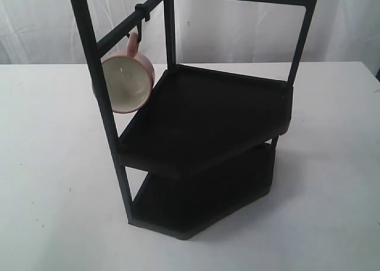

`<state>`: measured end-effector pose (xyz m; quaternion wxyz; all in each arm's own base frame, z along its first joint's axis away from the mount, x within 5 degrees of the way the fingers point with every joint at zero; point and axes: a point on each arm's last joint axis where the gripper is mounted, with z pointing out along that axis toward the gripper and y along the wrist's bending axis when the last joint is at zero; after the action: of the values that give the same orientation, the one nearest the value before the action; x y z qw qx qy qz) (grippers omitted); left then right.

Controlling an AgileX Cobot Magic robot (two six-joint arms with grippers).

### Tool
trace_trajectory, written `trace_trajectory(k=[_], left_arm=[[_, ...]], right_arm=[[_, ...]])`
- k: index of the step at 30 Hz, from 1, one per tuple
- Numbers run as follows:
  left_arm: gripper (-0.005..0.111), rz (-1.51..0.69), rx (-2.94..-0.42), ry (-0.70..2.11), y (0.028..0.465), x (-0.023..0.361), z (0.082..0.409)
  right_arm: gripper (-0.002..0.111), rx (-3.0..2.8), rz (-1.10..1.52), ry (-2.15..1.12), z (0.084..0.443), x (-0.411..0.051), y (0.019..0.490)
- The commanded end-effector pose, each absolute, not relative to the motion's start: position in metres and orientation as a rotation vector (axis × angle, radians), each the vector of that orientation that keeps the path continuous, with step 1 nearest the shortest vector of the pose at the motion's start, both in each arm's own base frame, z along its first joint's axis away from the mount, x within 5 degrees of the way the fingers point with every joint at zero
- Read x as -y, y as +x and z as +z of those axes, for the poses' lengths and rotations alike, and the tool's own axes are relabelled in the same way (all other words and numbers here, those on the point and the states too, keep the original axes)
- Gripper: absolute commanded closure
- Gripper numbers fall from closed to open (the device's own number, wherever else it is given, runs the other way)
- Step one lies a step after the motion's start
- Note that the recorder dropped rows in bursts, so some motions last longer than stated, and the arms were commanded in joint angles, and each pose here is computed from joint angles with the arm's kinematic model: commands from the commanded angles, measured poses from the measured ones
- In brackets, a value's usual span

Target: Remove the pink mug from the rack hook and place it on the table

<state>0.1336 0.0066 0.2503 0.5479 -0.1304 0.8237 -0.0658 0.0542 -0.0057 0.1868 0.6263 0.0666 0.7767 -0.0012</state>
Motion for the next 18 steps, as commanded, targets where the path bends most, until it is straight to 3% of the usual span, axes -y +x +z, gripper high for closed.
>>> trace_trajectory(k=[1,10,14,18], left_arm=[[0.107,-0.113,-2.012,-0.061,0.146,0.008,0.244],[0.107,0.019,-1.862,0.726,0.176,0.056,0.224],[0.107,-0.051,-1.695,0.755,0.183,0.067,0.232],[0.107,-0.126,-1.619,0.608,0.185,0.067,0.243]], right_arm=[[0.108,-1.771,0.000,0.176,0.186,0.006,0.054],[0.108,-1.771,0.000,0.176,0.186,0.006,0.054],[0.108,-1.771,0.000,0.176,0.186,0.006,0.054],[0.108,-1.771,0.000,0.176,0.186,0.006,0.054]])
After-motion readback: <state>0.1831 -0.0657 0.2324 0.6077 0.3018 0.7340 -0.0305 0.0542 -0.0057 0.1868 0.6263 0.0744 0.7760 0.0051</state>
